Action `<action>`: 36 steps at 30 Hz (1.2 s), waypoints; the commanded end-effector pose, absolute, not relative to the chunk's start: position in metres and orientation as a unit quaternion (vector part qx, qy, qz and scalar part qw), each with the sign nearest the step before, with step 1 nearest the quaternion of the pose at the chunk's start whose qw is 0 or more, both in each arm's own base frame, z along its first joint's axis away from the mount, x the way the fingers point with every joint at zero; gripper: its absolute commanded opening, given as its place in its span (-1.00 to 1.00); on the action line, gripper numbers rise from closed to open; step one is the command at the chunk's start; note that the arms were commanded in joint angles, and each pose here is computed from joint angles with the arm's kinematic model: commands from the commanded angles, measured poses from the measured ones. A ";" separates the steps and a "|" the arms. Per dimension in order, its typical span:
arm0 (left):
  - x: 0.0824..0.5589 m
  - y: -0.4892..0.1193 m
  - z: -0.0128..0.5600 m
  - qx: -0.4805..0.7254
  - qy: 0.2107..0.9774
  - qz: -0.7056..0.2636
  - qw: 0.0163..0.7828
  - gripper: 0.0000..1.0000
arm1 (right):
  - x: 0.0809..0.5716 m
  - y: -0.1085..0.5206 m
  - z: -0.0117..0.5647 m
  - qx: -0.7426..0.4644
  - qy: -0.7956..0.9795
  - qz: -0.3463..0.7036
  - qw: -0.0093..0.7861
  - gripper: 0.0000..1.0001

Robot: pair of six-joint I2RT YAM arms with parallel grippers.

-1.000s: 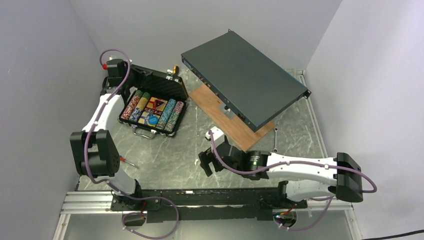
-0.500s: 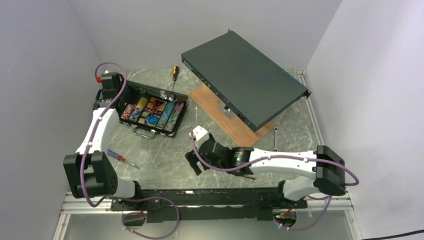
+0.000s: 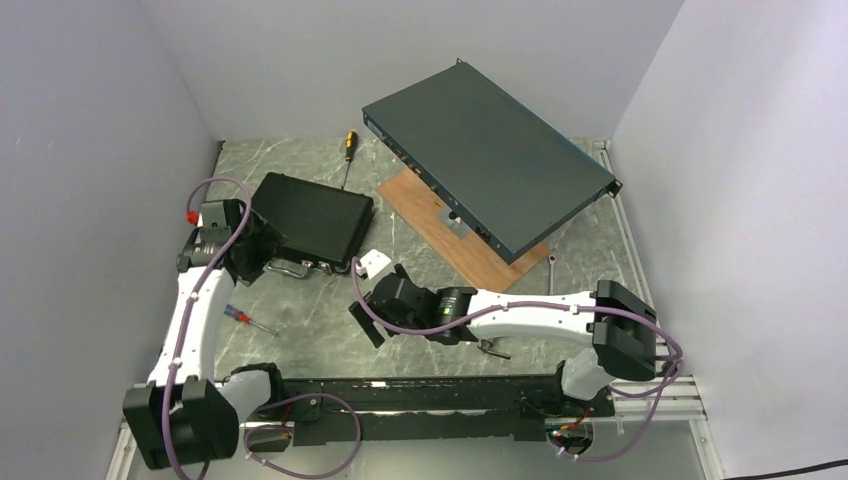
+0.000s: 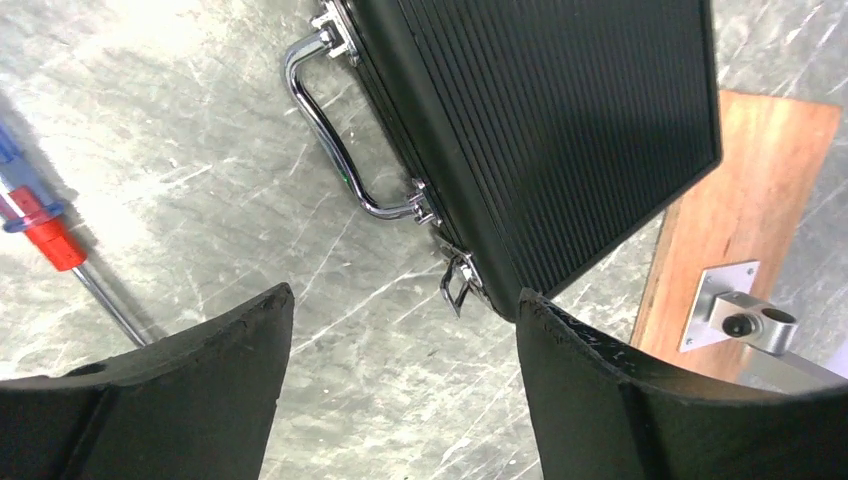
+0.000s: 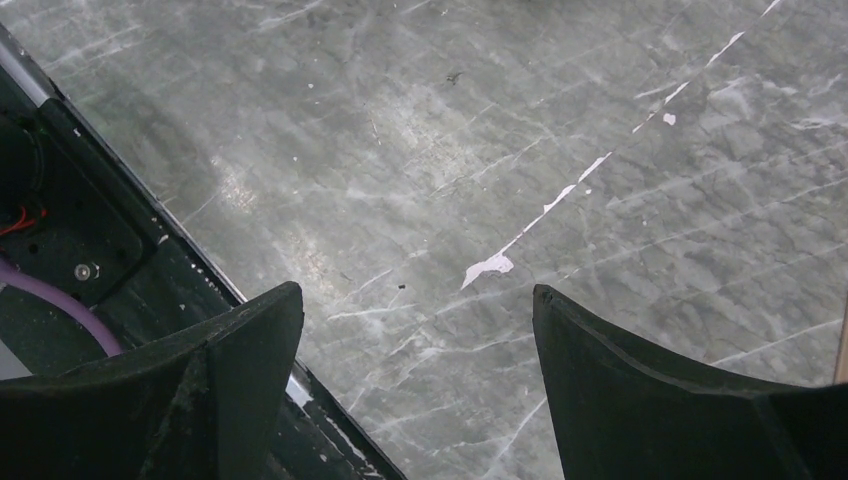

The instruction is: Pack up texas hold em set

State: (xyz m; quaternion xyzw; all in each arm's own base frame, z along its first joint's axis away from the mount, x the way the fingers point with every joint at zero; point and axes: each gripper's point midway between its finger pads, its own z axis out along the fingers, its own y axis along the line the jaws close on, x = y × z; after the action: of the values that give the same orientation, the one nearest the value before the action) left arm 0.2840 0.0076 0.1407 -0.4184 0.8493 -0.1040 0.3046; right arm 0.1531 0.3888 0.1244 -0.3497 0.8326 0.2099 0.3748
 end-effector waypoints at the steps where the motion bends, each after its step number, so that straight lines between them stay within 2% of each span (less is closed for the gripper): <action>1: 0.273 0.017 0.169 -0.416 0.837 -0.088 0.345 0.67 | 0.159 0.405 0.137 -0.320 0.837 0.228 0.382 0.72; 4: 0.293 0.004 0.191 -0.341 0.835 -0.136 0.411 0.61 | 0.159 0.410 0.134 -0.316 0.837 0.233 0.381 0.73; 7: 0.319 -0.026 0.204 -0.250 0.840 -0.219 0.428 0.45 | 0.163 0.416 0.132 -0.317 0.837 0.228 0.384 0.78; 10: 0.341 -0.043 0.204 -0.211 0.851 -0.265 0.400 0.26 | 0.172 0.424 0.131 -0.314 0.841 0.212 0.387 0.98; 15: 0.380 -0.045 0.202 -0.181 0.851 -0.335 0.363 0.07 | 0.187 0.446 0.144 -0.314 0.834 0.209 0.403 0.98; 17: 0.393 -0.039 0.195 -0.183 0.846 -0.364 0.345 0.05 | 0.195 0.453 0.147 -0.306 0.832 0.217 0.408 0.95; 21: 0.401 -0.025 0.163 -0.199 0.851 -0.364 0.321 0.05 | 0.215 0.464 0.148 -0.299 0.831 0.228 0.411 0.74; 25: 0.400 -0.028 0.136 -0.220 0.848 -0.392 0.281 -0.05 | 0.237 0.476 0.151 -0.302 0.820 0.235 0.425 0.52; 27: 0.400 -0.024 0.125 -0.231 0.848 -0.392 0.272 -0.07 | 0.251 0.483 0.146 -0.302 0.818 0.245 0.424 0.36; 29: 0.398 -0.021 0.114 -0.245 0.849 -0.387 0.263 -0.11 | 0.267 0.489 0.145 -0.297 0.817 0.252 0.425 0.10; 32: 0.395 -0.019 0.098 -0.262 0.854 -0.380 0.239 -0.24 | 0.289 0.497 0.139 -0.294 0.815 0.265 0.423 -0.16; 36: 0.384 -0.014 0.074 -0.314 0.852 -0.373 0.190 -0.45 | 0.300 0.513 0.132 -0.308 0.808 0.285 0.413 -0.34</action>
State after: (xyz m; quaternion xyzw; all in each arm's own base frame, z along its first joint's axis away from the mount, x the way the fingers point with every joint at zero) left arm 0.3901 -0.0193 0.0886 -0.2813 0.8570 -0.3731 0.2173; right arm 0.2868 0.4835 0.1067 -0.2927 0.8396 0.2321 0.3944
